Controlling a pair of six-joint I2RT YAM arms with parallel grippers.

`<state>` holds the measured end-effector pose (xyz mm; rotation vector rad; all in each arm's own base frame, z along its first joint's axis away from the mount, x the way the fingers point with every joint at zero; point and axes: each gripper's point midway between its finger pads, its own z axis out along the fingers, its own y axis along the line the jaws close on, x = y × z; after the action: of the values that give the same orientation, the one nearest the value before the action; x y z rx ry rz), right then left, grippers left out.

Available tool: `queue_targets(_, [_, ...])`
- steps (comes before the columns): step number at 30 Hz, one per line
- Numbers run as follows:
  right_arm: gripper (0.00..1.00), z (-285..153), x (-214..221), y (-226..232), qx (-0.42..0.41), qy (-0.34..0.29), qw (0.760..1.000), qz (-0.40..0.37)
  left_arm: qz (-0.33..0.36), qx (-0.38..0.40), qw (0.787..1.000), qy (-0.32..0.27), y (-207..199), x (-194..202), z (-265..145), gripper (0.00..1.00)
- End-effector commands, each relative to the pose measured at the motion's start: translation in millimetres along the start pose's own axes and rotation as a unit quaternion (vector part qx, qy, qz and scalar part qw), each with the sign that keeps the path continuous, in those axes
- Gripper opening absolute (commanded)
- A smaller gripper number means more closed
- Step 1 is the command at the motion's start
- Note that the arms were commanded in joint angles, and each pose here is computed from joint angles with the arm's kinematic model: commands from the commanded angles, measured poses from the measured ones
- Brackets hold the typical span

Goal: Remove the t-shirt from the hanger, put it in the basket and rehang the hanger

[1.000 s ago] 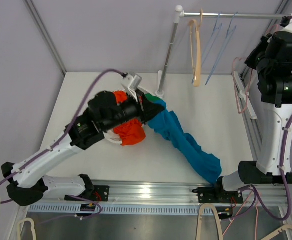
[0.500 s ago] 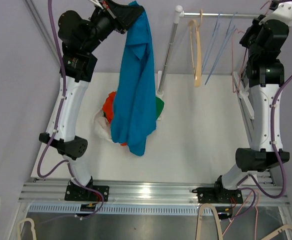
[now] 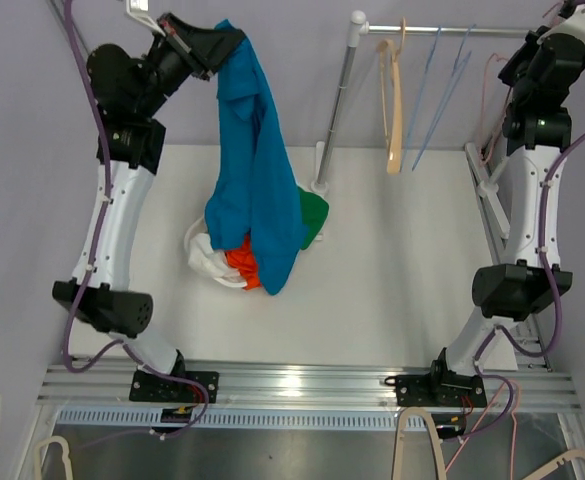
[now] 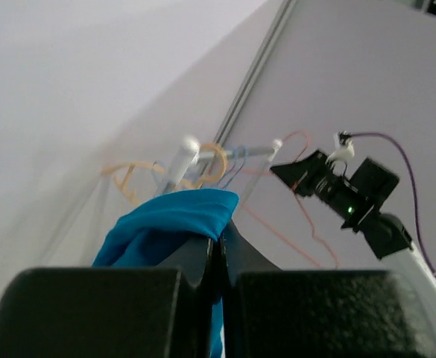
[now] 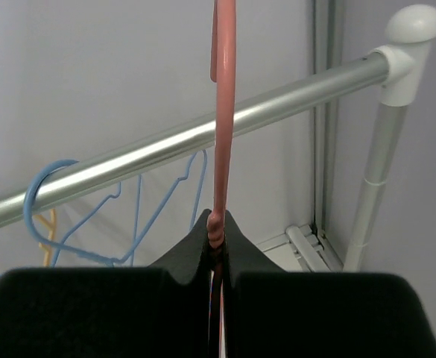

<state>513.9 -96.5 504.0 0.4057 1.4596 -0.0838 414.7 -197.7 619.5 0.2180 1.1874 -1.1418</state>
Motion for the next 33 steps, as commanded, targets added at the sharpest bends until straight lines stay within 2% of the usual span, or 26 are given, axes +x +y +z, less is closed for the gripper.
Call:
queue_targets(1, [0.0, 21.3, -23.8, 21.4, -0.044, -0.045, 0.997, 0.036, 0.0, -0.043, 0.999, 0.029, 9.7, 47.7, -32.0, 0.01])
queue_targets(2, [0.0, 25.1, -24.4, 24.1, -0.048, -0.047, 0.997, 0.038, 0.022, -0.05, 0.998, -0.007, -22.5, 25.5, -54.9, 0.01])
queue_targets(3, [0.0, 28.7, -24.1, 28.9, -0.053, -0.048, 0.997, 0.04, 0.001, -0.105, 0.994, 0.014, 8.7, 64.8, -72.5, 0.01])
queue_targets(4, [0.0, 32.7, -19.7, 31.0, -0.054, -0.042, 0.997, 0.042, 0.013, -0.116, 0.993, -0.005, 5.5, 64.7, -84.6, 0.01])
queue_targets(5, [0.0, 39.0, -16.0, 35.1, -0.062, -0.04, 0.996, 0.044, -0.011, -0.19, 0.982, 0.019, 47.9, 115.7, -110.9, 0.01])
queue_targets(6, [0.0, 41.3, -11.4, 38.3, -0.067, -0.035, 0.996, 0.047, -0.009, -0.198, 0.98, 0.005, 36.7, 109.8, -127.5, 0.01])
queue_targets(7, [0.0, 43.2, -10.7, 39.9, -0.071, -0.038, 0.996, 0.049, -0.015, -0.215, 0.976, 0.012, 42.2, 119.1, -137.8, 0.01])
queue_targets(9, [0.0, 47.1, 0.8, 42.5, -0.078, -0.029, 0.995, 0.051, -0.033, -0.268, 0.961, 0.05, 65.6, 157.9, -168.5, 0.01])
queue_targets(12, [0.0, 49.7, 7.5, 43.4, -0.082, -0.025, 0.995, 0.051, -0.047, -0.295, 0.951, 0.083, 80.4, 193.5, -192.4, 0.01])
queue_targets(13, [0.0, 50.0, 9.3, 43.3, -0.082, -0.023, 0.995, 0.05, -0.065, -0.331, 0.936, 0.104, 96.0, 220.9, -213.1, 0.01])
queue_targets(15, [0.0, 49.5, 11.3, 43.3, -0.084, -0.02, 0.995, 0.047, -0.075, -0.358, 0.923, 0.119, 108.9, 239.0, -226.2, 0.01])
queue_targets(16, [0.0, 49.9, 15.4, 42.5, -0.082, -0.015, 0.995, 0.045, -0.088, -0.387, 0.907, 0.143, 124.6, 265.1, -241.5, 0.01])
queue_targets(21, [0.0, 47.8, 33.8, 42.6, -0.079, 0.007, 0.996, 0.042, -0.135, -0.445, 0.854, 0.233, 155.4, 332.8, -273.1, 0.01])
queue_targets(23, [0.0, 47.9, 45.0, 42.9, -0.077, 0.019, 0.996, 0.042, -0.14, -0.45, 0.846, 0.247, 164.0, 348.4, -278.0, 0.01])
queue_targets(29, [0.0, 42.6, 60.7, 39.3, -0.071, 0.041, 0.996, 0.042, -0.154, -0.46, 0.837, 0.254, 176.3, 360.0, -272.8, 0.01])
queue_targets(33, [0.0, 38.1, 60.4, 40.4, -0.076, 0.034, 0.996, 0.042, -0.175, -0.475, 0.813, 0.289, 188.8, 383.2, -275.5, 0.01])
